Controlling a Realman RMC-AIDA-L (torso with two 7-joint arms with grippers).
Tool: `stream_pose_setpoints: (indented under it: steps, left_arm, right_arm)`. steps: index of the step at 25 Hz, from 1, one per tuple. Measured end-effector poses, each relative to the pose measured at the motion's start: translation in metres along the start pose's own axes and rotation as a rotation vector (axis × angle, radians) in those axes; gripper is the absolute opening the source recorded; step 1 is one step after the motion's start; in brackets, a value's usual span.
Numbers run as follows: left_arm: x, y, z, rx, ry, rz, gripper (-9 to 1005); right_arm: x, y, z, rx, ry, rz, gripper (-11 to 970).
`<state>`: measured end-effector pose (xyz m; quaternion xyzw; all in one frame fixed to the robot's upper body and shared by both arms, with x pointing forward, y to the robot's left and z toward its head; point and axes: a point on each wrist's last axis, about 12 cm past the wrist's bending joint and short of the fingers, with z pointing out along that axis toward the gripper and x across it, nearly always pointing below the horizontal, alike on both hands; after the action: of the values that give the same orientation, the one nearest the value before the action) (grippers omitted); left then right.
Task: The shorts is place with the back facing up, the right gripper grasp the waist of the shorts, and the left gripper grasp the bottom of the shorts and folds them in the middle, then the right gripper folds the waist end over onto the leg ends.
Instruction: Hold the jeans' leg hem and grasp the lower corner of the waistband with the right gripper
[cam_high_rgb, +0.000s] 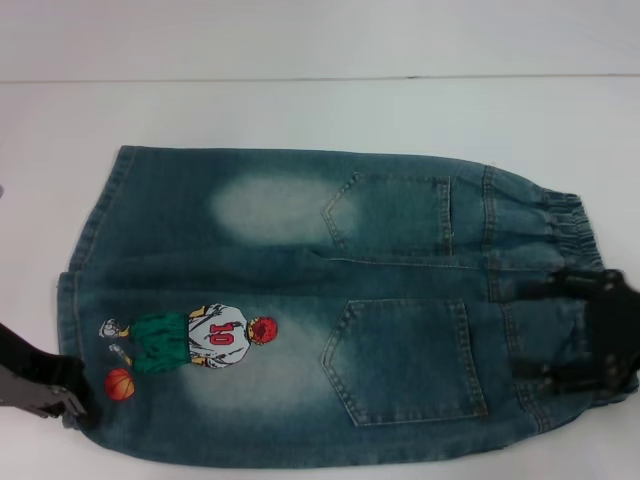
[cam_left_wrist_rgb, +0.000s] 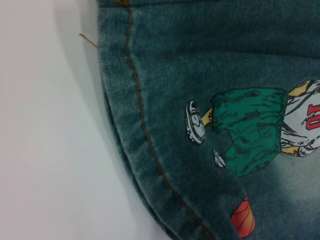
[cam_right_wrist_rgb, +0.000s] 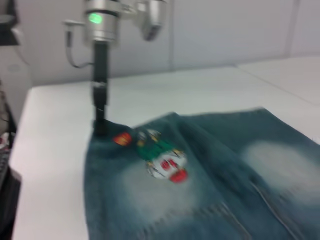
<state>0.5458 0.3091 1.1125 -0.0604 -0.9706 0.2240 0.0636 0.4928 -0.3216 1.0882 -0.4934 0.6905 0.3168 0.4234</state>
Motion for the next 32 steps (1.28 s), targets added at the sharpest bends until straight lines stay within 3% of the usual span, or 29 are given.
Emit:
stream_pose_setpoints:
  steps: [5,10,12,16,32]
  left_arm:
    - [-0.002,-0.004,-0.002,-0.007,0.015,0.016,103]
    - [-0.008,-0.010,-0.006,-0.017,0.013,0.045,104]
    - [-0.009,-0.011,-0.007,-0.019,0.013,0.053,103]
    - [-0.011,-0.013,-0.009,-0.020,0.011,0.064,103]
    - [-0.015,-0.017,-0.013,-0.024,0.006,0.081,102]
  right_arm:
    - [-0.018,-0.008,-0.040,0.079,0.215,0.117,874]
    - [-0.036,-0.011,-0.057,0.056,0.430,0.213,873]
    - [-0.038,-0.014,-0.058,0.040,0.531,0.273,872]
    - [-0.034,-0.014,-0.055,0.038,0.585,0.299,871]
    - [-0.005,-0.016,-0.031,-0.010,0.596,0.341,865]
